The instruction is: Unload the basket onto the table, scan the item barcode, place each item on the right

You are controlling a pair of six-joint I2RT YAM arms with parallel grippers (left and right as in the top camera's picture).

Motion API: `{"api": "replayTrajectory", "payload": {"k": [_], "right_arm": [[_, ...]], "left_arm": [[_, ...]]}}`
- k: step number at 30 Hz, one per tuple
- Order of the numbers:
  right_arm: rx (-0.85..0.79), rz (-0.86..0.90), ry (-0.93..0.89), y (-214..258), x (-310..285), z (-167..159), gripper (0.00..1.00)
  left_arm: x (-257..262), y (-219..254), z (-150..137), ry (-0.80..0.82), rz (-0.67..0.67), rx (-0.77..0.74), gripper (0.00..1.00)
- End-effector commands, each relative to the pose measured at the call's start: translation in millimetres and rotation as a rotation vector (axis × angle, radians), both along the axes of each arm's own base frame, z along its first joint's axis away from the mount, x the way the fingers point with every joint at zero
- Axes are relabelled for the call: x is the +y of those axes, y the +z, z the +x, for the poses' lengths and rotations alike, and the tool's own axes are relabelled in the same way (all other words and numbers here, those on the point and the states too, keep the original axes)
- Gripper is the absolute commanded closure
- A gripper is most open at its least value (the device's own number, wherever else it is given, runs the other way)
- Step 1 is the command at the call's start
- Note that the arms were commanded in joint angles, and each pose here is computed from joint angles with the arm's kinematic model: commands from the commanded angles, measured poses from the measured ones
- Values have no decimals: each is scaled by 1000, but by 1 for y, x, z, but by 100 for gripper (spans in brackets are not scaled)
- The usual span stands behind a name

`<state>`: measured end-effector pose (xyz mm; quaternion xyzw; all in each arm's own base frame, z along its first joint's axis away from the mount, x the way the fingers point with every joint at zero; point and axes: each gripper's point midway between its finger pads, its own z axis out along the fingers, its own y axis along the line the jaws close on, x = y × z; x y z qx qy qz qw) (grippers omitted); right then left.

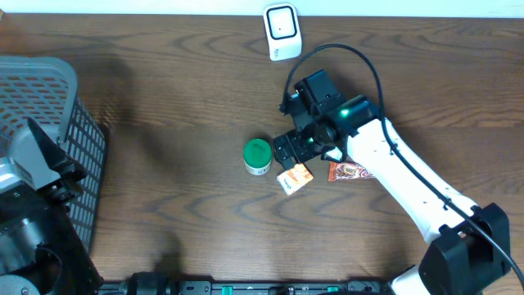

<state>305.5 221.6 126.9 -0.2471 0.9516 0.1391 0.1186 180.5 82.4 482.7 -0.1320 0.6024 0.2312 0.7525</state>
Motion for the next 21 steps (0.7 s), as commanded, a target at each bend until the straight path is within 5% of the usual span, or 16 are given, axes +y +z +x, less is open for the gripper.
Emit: {"api": "replayTrajectory", "payload": {"k": [1, 21], "right_arm": [[-4, -89, 156, -26, -6, -8, 1], [235, -227, 211, -138, -2, -30, 1]], "left_arm": [[0, -1, -1, -5, -13, -12, 15], [0, -3, 0, -5, -13, -6, 15]]}}
